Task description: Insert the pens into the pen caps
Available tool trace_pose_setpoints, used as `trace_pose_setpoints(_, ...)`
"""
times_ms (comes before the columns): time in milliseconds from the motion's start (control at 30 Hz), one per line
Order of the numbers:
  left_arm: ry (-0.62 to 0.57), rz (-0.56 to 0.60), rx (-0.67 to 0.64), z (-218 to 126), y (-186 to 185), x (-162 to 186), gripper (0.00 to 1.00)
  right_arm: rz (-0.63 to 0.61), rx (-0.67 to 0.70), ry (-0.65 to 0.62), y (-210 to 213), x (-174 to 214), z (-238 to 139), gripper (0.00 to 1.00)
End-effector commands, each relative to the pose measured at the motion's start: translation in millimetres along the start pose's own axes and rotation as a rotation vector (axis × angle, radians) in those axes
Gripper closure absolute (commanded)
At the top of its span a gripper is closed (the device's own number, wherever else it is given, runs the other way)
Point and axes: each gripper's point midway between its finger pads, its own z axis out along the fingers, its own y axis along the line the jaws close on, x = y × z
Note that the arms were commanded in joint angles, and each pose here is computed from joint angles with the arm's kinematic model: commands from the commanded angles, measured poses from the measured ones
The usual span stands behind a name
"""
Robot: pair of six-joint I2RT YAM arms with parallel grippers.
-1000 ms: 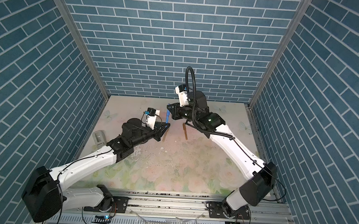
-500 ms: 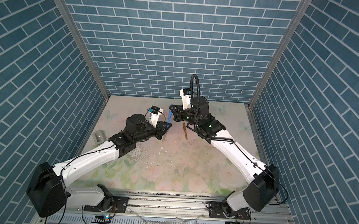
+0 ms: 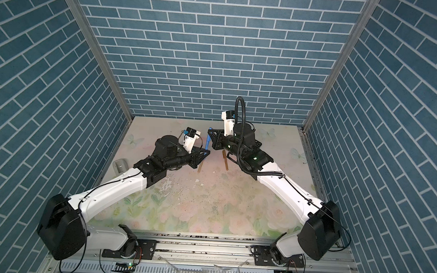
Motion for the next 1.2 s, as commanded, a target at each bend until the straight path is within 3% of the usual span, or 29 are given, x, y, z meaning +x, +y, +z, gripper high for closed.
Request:
trace_pose_setpoints(0,-0.460,0.059,-0.061,-45,0,-141,1.00,0.120,-0.004,0.426,-4,119,-10,1.00)
trace_pose_setpoints(267,-0.406,0.066,-0.031,-38,0,-129,1.00,0.122,-0.039,0.413,7,110,-6,0.96)
trace_pose_setpoints(467,-0.266,0.024,0.022,-16,7,-78,1.00,0.105,-0.056,0.231,28,42,-1,0.87)
trace_pose_setpoints(600,-0.244,-0.016,0.026,-14,13,-56,1.00,0.058,-0.094,0.126,51,-7,-3,0.71)
trace_pose_setpoints(733,-0.226,-0.019,0.011,-19,16,-45,1.00,0.003,-0.085,0.084,60,-28,-20,0.63)
trace_pose_setpoints(867,-0.226,0.001,0.006,-25,15,-40,1.00,-0.034,-0.002,0.027,48,-32,-49,0.62)
trace_pose_setpoints(1033,-0.287,0.037,0.100,-35,-4,-49,1.00,-0.056,0.194,-0.053,6,-27,-88,0.61)
trace_pose_setpoints(1167,-0.296,0.030,0.132,-35,-10,-53,1.00,0.045,0.328,-0.064,-36,-17,-113,0.60)
